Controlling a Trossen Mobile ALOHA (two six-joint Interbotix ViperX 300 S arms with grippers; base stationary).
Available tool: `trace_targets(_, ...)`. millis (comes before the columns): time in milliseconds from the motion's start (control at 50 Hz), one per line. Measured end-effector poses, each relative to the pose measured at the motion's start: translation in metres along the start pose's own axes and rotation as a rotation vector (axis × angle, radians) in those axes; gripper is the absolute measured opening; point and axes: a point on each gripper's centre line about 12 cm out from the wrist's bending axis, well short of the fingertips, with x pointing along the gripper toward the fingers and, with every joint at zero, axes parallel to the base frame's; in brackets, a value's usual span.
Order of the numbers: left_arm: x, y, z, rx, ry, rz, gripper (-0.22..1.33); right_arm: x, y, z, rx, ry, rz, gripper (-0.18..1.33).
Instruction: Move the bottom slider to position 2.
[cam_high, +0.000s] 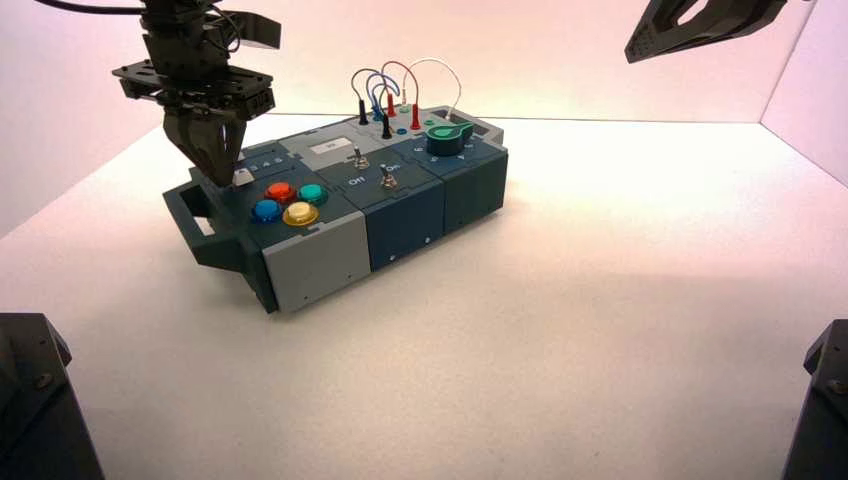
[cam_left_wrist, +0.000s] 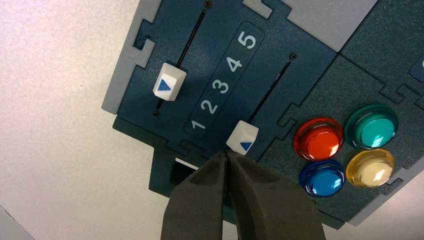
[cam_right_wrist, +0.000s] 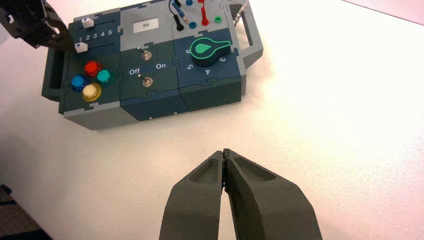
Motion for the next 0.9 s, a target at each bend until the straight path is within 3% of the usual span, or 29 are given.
trace_targets(640,0.000,0.000,0.000,0.000,-0.003,0.000,-0.16,0.000,0.000,0.000,-0.002,0.000,0.000,-0.14)
trace_targets(900,-0.013,0.000,-0.004,-0.002,-0.033,0.004,-0.17,0.000,0.000,0.000,-0.002,0.000,0.000,-0.14)
